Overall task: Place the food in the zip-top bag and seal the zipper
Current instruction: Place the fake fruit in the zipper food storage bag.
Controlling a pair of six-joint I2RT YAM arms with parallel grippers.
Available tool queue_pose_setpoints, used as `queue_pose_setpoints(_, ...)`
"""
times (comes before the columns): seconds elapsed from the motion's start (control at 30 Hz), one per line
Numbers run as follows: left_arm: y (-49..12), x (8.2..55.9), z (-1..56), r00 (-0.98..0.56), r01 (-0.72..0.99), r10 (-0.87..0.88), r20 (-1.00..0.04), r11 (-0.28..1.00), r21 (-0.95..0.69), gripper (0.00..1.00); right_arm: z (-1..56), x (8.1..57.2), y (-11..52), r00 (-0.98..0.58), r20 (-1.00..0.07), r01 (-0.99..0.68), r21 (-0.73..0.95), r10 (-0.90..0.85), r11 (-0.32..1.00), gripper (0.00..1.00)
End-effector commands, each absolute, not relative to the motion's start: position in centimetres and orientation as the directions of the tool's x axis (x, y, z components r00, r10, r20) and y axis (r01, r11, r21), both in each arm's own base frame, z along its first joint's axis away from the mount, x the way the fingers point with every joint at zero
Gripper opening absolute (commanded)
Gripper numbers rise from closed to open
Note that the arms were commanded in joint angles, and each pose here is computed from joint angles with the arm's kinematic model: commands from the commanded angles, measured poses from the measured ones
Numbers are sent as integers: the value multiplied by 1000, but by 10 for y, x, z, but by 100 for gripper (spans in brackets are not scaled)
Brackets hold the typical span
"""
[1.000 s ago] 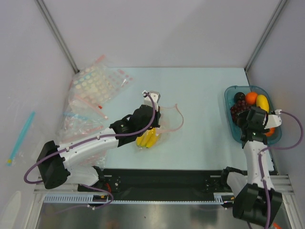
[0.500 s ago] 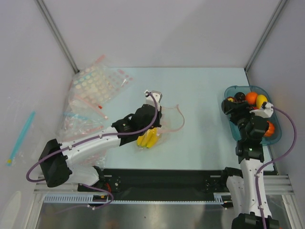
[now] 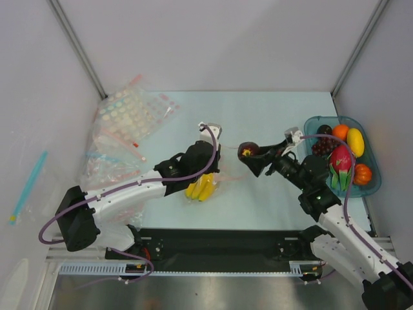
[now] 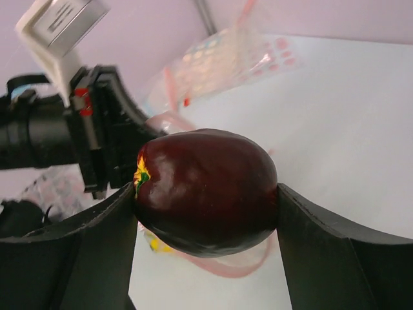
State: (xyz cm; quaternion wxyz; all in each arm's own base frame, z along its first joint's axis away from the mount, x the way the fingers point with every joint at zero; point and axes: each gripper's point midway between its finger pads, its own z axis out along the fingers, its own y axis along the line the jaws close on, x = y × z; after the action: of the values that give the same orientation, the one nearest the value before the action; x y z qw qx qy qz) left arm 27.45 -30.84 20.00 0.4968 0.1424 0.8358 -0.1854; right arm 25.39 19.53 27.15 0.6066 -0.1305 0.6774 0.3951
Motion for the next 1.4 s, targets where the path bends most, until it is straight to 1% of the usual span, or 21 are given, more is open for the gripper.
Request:
queue_pose_setpoints(0.0,-324,271,225,-459,462,2,-889,855,-237,0,302,240,224,-84,-969,-783,209,233,587,20)
queue_pose_setpoints(0.17,-343,253,232,-510,537,-8,-860,778,-326,0,295,230,245,-73,-984,-835,150,163,529,21)
queue_pose_setpoints(0.3,-343,245,244,-519,556,-19,-854,752,-355,0,282,245,245,-106,-986,-794,162,130,586,21)
queue_pose_setpoints(0.47,-334,235,265,-508,571,-48,-860,729,-378,0,269,257,246,-139,-984,-765,176,107,619,21)
queue_pose_setpoints(0.57,-330,230,276,-499,579,-72,-864,714,-394,0,261,261,250,-164,-982,-763,184,89,620,25)
queue_pose_setpoints(0.67,-328,229,277,-494,579,-82,-866,712,-397,0,259,259,254,-172,-982,-776,180,72,605,52)
queue_pose_setpoints(0.7,-327,230,278,-493,575,-84,-866,715,-397,0,258,259,254,-172,-983,-775,178,68,606,81)
queue_pose_setpoints(0.73,-327,230,277,-493,575,-83,-866,717,-395,0,258,259,254,-170,-983,-773,175,66,610,90)
queue_pose_setpoints(0.8,-327,231,276,-494,571,-80,-866,721,-392,0,261,257,252,-156,-985,-769,165,70,618,95)
queue_pose_setpoints(0.87,-324,235,273,-495,552,-79,-866,740,-383,0,266,254,249,-136,-987,-772,156,80,616,95)
queue_pose_setpoints(1.07,-312,249,266,-486,481,-90,-869,803,-352,0,274,249,244,-107,-989,-770,148,103,621,88)
queue_pose_setpoints(1.23,-299,256,269,-467,438,-129,-875,826,-355,0,278,247,240,-97,-988,-763,150,119,628,88)
queue_pose_setpoints(1.37,-296,255,272,-459,441,-148,-876,818,-370,0,273,246,248,-117,-988,-787,151,96,598,83)
